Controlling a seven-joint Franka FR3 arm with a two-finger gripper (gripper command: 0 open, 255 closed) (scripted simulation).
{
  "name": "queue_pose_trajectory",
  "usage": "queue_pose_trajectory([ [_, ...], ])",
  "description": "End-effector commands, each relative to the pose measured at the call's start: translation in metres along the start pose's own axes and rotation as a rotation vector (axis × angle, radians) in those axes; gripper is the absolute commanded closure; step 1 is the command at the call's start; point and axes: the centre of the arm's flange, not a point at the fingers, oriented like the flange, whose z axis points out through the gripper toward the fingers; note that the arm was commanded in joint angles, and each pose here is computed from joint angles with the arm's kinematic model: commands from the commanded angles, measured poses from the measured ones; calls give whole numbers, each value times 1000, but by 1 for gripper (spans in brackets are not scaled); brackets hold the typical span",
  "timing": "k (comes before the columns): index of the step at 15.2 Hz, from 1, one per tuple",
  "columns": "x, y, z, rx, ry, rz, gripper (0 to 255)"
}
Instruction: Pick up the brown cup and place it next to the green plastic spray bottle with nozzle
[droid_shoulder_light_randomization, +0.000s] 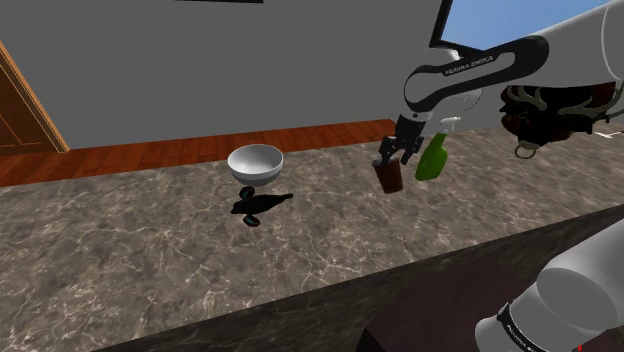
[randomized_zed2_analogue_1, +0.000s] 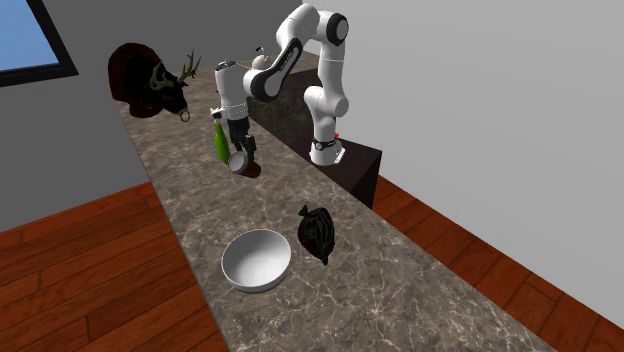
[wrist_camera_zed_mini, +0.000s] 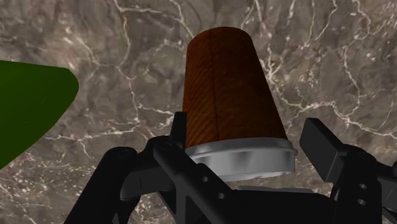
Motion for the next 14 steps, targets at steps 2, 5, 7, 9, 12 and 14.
queue_pose_trajectory([
  [2,0,0,4,0,1,0,255],
  [5,0,0,4,0,1,0,255],
  [7,0,0,4,0,1,0,255],
  [9,0,1,4,0,1,0,0],
  [12,0,1,4,0,1,0,0],
  [14,0,0,-9,0,1,0,0],
])
